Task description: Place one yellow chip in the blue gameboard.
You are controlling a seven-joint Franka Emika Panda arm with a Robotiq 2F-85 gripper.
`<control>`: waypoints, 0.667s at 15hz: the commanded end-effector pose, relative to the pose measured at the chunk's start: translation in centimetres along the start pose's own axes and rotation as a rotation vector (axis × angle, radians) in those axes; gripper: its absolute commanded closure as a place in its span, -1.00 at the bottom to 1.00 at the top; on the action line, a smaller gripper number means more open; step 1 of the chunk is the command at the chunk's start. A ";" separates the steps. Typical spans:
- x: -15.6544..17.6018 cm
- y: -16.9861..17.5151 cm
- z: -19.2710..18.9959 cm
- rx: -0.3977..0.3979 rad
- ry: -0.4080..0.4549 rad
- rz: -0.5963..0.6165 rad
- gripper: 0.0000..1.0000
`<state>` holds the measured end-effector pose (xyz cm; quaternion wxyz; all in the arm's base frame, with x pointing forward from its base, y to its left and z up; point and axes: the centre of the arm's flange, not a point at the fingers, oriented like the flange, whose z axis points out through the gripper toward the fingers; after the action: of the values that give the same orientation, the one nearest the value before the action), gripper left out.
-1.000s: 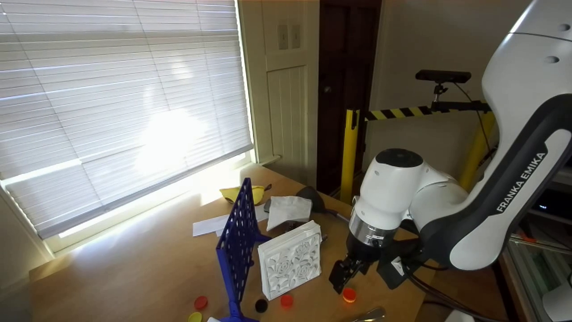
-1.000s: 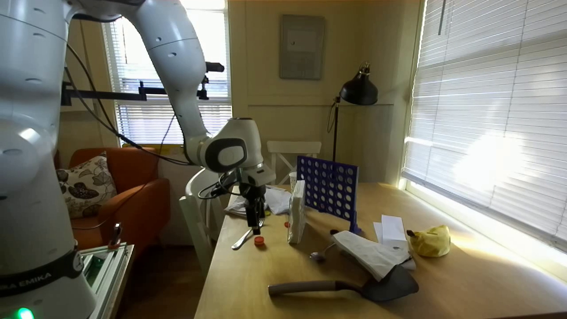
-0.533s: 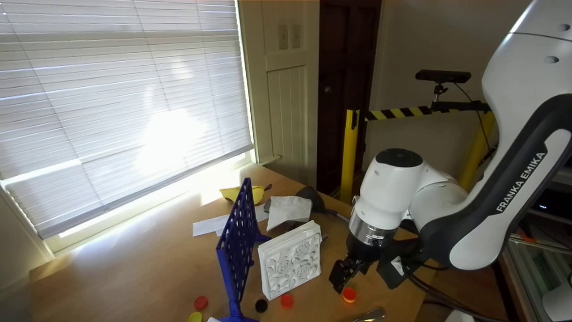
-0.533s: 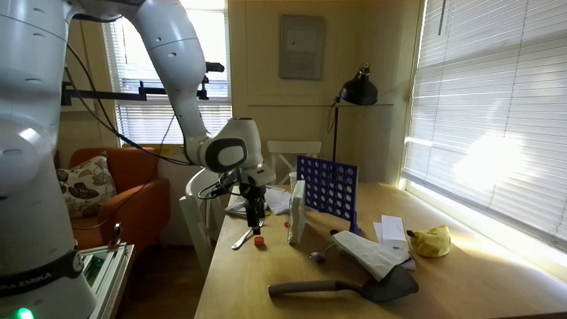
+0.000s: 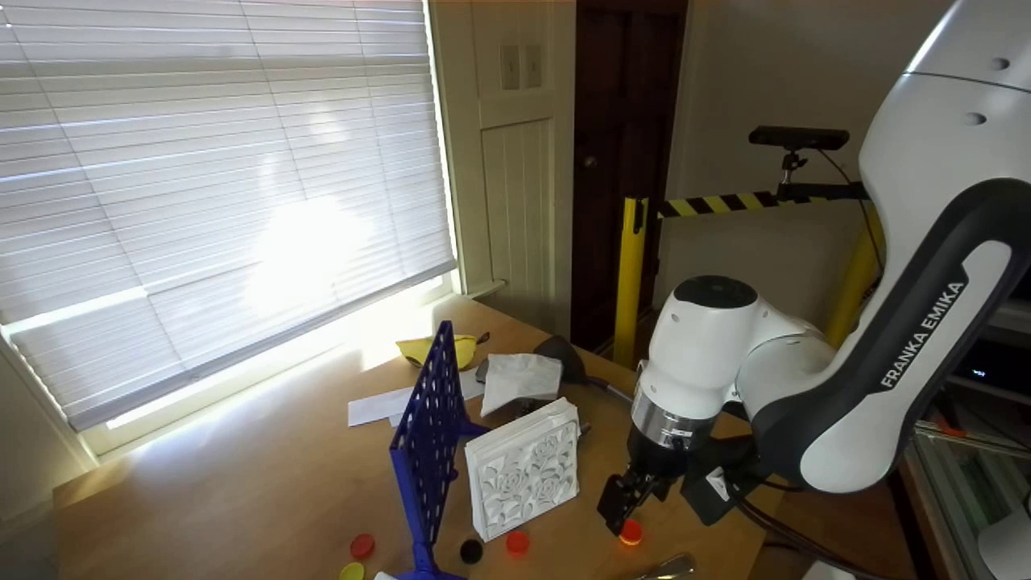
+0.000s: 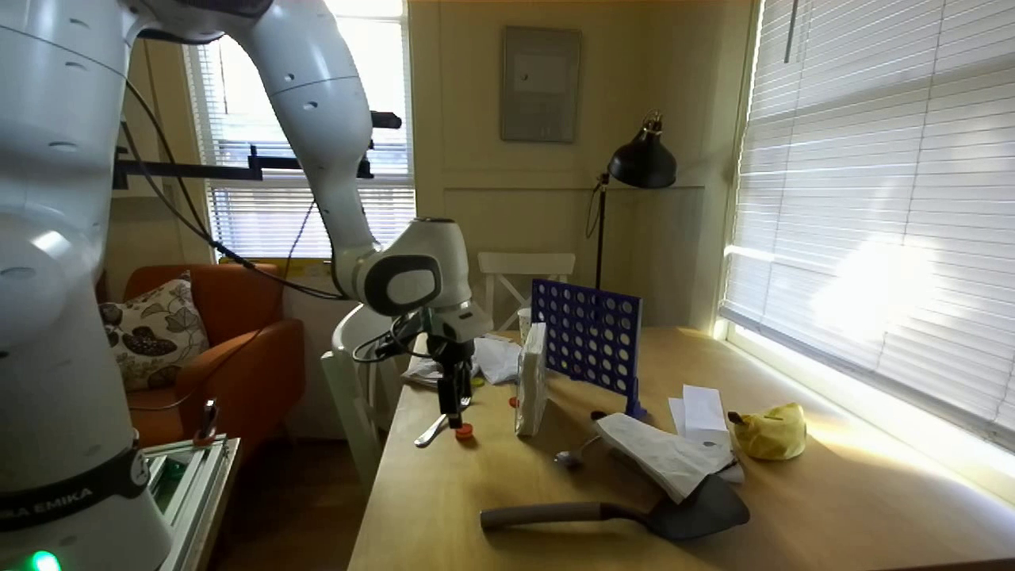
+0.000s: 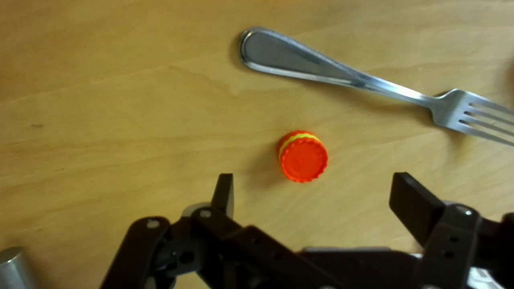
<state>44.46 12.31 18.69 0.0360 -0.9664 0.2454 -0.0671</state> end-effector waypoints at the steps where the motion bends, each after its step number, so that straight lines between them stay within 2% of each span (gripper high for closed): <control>1: -0.4 -0.5 1.6 0.017 -0.010 -0.001 -1.00; 10: -0.2 -1.2 2.3 0.000 0.021 -0.002 -1.00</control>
<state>44.77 12.84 17.07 0.0341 -0.9667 0.2433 -0.0711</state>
